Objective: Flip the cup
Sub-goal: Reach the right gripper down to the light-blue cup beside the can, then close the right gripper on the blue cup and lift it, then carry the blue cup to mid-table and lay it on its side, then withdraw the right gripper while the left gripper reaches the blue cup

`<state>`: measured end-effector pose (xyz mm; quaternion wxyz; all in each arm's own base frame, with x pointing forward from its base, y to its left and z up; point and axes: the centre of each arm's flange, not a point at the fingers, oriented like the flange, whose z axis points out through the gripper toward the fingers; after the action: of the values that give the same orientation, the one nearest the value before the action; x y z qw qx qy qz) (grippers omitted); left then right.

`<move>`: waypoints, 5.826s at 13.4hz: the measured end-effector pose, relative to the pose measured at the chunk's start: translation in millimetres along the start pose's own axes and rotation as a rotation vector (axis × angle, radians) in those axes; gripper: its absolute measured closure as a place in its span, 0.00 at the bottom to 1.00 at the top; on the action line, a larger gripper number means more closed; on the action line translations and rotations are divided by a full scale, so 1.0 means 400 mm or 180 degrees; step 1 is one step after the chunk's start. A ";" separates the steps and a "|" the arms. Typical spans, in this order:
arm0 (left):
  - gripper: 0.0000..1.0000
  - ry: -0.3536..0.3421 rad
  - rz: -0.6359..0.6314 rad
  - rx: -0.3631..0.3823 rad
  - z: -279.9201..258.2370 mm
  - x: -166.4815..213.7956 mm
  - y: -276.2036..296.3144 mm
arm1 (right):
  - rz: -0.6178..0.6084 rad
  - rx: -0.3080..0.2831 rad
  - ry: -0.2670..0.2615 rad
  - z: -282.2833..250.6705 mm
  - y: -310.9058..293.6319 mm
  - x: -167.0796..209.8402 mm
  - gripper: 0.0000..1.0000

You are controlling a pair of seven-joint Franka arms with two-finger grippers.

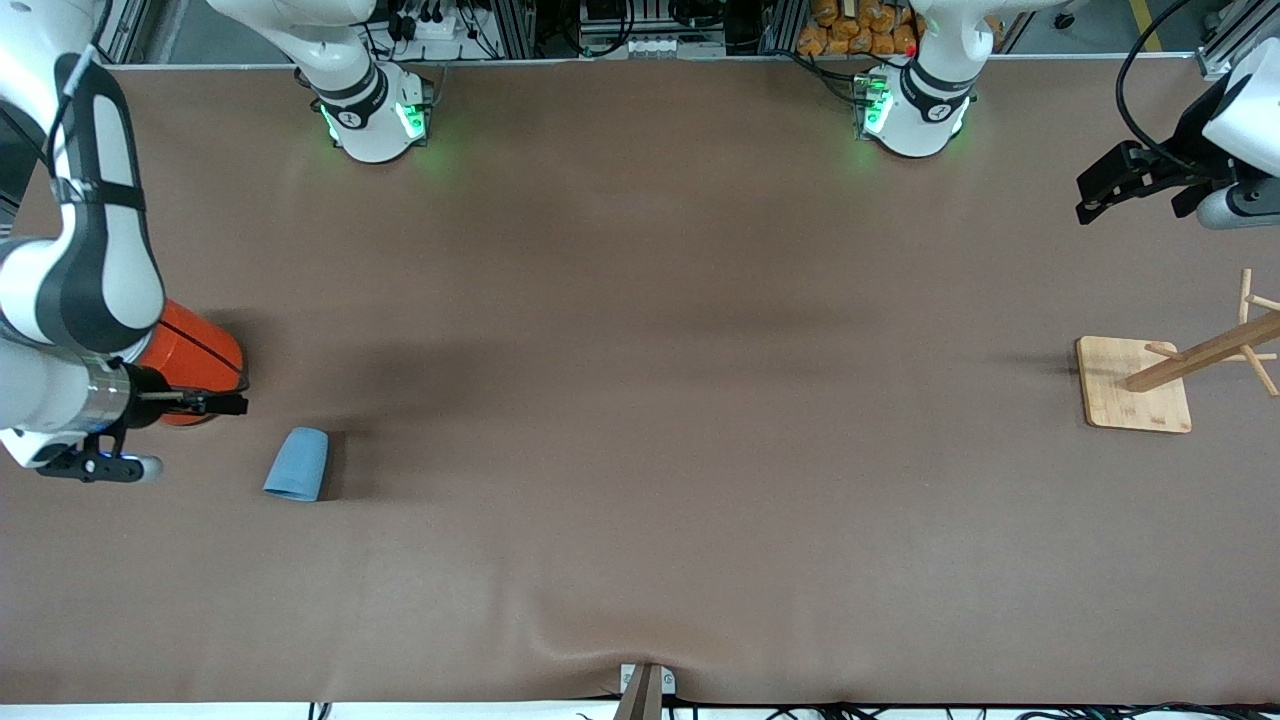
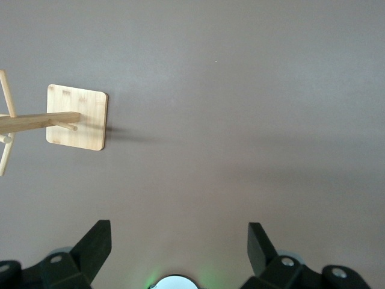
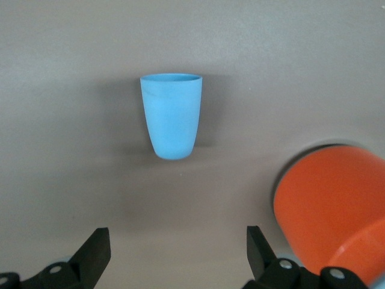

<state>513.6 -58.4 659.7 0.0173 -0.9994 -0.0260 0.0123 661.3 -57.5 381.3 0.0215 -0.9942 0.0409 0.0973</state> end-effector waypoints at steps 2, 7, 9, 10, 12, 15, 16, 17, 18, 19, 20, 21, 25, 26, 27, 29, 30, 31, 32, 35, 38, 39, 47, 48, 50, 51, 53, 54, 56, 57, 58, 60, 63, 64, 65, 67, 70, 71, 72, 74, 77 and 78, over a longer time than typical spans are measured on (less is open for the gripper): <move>0.00 -0.0005 0.0006 0.0001 0.002 0.000 0.003 | -0.0063 -0.0013 0.0080 0.020 -0.031 0.020 0.00; 0.00 -0.0046 0.0018 0.0008 0.005 -0.003 0.007 | -0.0212 -0.0056 0.0208 0.095 -0.111 0.065 0.00; 0.00 -0.0048 0.0019 0.0009 0.006 -0.003 0.007 | -0.0252 -0.0066 0.0355 0.164 -0.067 0.109 0.00; 0.00 -0.0049 0.0019 0.0009 0.006 -0.004 0.007 | -0.0295 -0.0071 0.0411 0.203 -0.046 0.129 0.00; 0.00 -0.0051 0.0018 0.0009 0.006 -0.004 0.007 | -0.0345 -0.0082 0.0465 0.270 -0.032 0.155 0.00; 0.00 -0.0053 0.0018 0.0009 0.006 -0.004 0.007 | -0.0416 -0.0086 0.0488 0.281 -0.061 0.163 0.00; 0.00 -0.0053 0.0018 0.0009 0.006 -0.004 0.007 | -0.0467 -0.0090 0.0474 0.282 -0.058 0.162 0.00; 0.00 -0.0053 0.0017 0.0009 0.006 -0.004 0.006 | -0.0529 -0.0089 0.0440 0.291 -0.048 0.159 0.00; 0.00 -0.0051 0.0015 0.0009 0.005 -0.004 0.006 | -0.0569 -0.0073 0.0404 0.303 -0.035 0.156 0.00; 0.00 -0.0048 0.0014 0.0008 0.004 -0.004 0.005 | -0.0584 -0.0042 0.0368 0.317 -0.027 0.152 0.00; 0.00 -0.0043 0.0013 0.0008 0.002 -0.004 0.005 | -0.0591 -0.0011 0.0337 0.331 -0.027 0.148 0.00; 0.00 -0.0040 0.0012 0.0007 0.001 -0.004 0.004 | -0.0585 0.0032 0.0312 0.345 -0.034 0.145 0.00; 0.00 -0.0035 0.0011 0.0006 -0.001 -0.004 0.004 | -0.0590 0.0084 0.0273 0.392 -0.056 0.145 0.00; 0.00 -0.0035 0.0011 0.0006 -0.001 -0.004 0.004 | -0.0593 0.0084 0.0272 0.400 -0.057 0.146 0.00; 0.00 -0.0035 0.0011 0.0006 -0.001 -0.004 0.004 | -0.0605 0.0083 0.0263 0.406 -0.057 0.146 0.00; 0.00 -0.0035 0.0011 0.0006 -0.001 -0.004 0.004 | -0.0679 0.0084 0.0235 0.421 -0.056 0.146 0.00; 0.00 -0.0037 0.0011 0.0007 -0.001 -0.004 0.004 | -0.0724 0.0084 0.0216 0.432 -0.055 0.145 0.00; 0.00 -0.0038 0.0011 0.0007 0.000 -0.004 0.004 | -0.0782 0.0084 0.0200 0.442 -0.055 0.146 0.00; 0.00 -0.0038 0.0011 0.0007 0.000 -0.004 0.004 | -0.0881 0.0082 0.0189 0.451 -0.055 0.146 0.03; 0.00 -0.0040 0.0013 0.0007 0.000 -0.004 0.005 | -0.1359 0.0055 0.0246 0.470 -0.053 0.140 0.21; 0.00 -0.0044 0.0021 0.0008 0.000 -0.005 0.008 | -0.1872 0.0038 0.0276 0.472 -0.064 0.137 0.21; 0.00 -0.0045 0.0022 0.0009 0.001 -0.005 0.008 | -0.2020 0.0038 0.0281 0.472 -0.070 0.137 0.21; 0.00 -0.0051 0.0021 0.0010 0.001 -0.005 0.008 | -0.3226 -0.0035 0.0474 0.262 -0.459 0.046 0.21; 0.00 -0.0048 0.0020 0.0009 0.000 -0.005 0.008 | -0.3411 -0.0071 0.0557 0.245 -0.554 0.020 0.21; 0.00 -0.0046 0.0018 0.0009 -0.003 -0.007 0.006 | -0.3835 -0.0172 0.0800 0.242 -0.703 -0.020 0.21; 0.00 -0.0060 0.0015 0.0012 -0.004 -0.009 0.005 | -0.4063 -0.0226 0.0916 0.253 -0.760 -0.037 0.21; 0.00 -0.0065 0.0006 0.0011 -0.006 -0.010 0.000 | -0.4468 -0.0291 0.1014 0.294 -0.862 -0.080 0.21; 0.00 -0.0065 0.0002 0.0011 -0.007 -0.010 -0.002 | -0.4648 -0.0299 0.1008 0.316 -0.923 -0.111 0.21; 0.00 -0.0065 -0.0004 0.0010 -0.007 -0.009 -0.005 | -0.4975 -0.0302 0.0965 0.375 -1.065 -0.200 0.21; 0.00 -0.0065 -0.0004 0.0010 -0.007 -0.009 -0.005 | -0.5136 -0.0308 0.0955 0.413 -1.136 -0.250 0.21; 0.00 -0.0065 -0.0004 0.0010 -0.007 -0.009 -0.005 | -0.5262 -0.0312 0.0946 0.454 -1.195 -0.296 0.21; 0.00 -0.0066 -0.0003 0.0010 -0.008 -0.010 -0.005 | -0.5375 -0.0324 0.0849 0.535 -1.253 -0.348 0.21; 0.00 -0.0052 -0.0005 0.0016 -0.024 -0.024 -0.006 | -0.5385 -0.0409 0.0760 0.602 -1.242 -0.334 0.15; 0.00 -0.0038 -0.0006 0.0018 -0.032 -0.031 -0.007 | -0.5387 -0.0445 0.0767 0.600 -1.238 -0.324 0.07; 0.00 -0.0024 -0.0007 0.0019 -0.039 -0.037 -0.007 | -0.5381 -0.0464 0.0790 0.591 -1.237 -0.317 0.00; 0.00 -0.0009 -0.0008 0.0021 -0.047 -0.044 -0.007 | -0.5368 -0.0483 0.0859 0.565 -1.241 -0.305 0.00; 0.00 -0.0026 -0.0011 0.0023 -0.041 -0.043 -0.008 | -0.5265 -0.0464 0.0809 0.457 -1.235 -0.302 0.00; 0.00 -0.0044 -0.0010 0.0025 -0.034 -0.041 -0.008 | -0.5128 -0.0433 0.0710 0.397 -1.220 -0.306 0.00; 0.00 -0.0082 -0.0005 0.0029 -0.019 -0.037 -0.006 | -0.4992 -0.0395 0.0593 0.337 -1.201 -0.316 0.00; 0.00 -0.0159 0.0040 0.0009 0.043 -0.001 0.014 | -0.4725 -0.0300 0.0375 0.220 -1.163 -0.350 0.00; 0.00 -0.0246 0.0074 -0.0360 0.205 0.109 0.109 | -0.4186 -0.0155 0.0084 0.082 -1.063 -0.371 0.00; 0.00 -0.0276 0.0044 -0.0523 0.268 0.147 0.144 | -0.4030 -0.0136 0.0023 0.052 -1.032 -0.371 0.00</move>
<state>572.7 -109.1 549.2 -0.0660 -0.9962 -0.0208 0.0535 547.4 365.9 404.3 0.0550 -0.8263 -0.5570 0.0632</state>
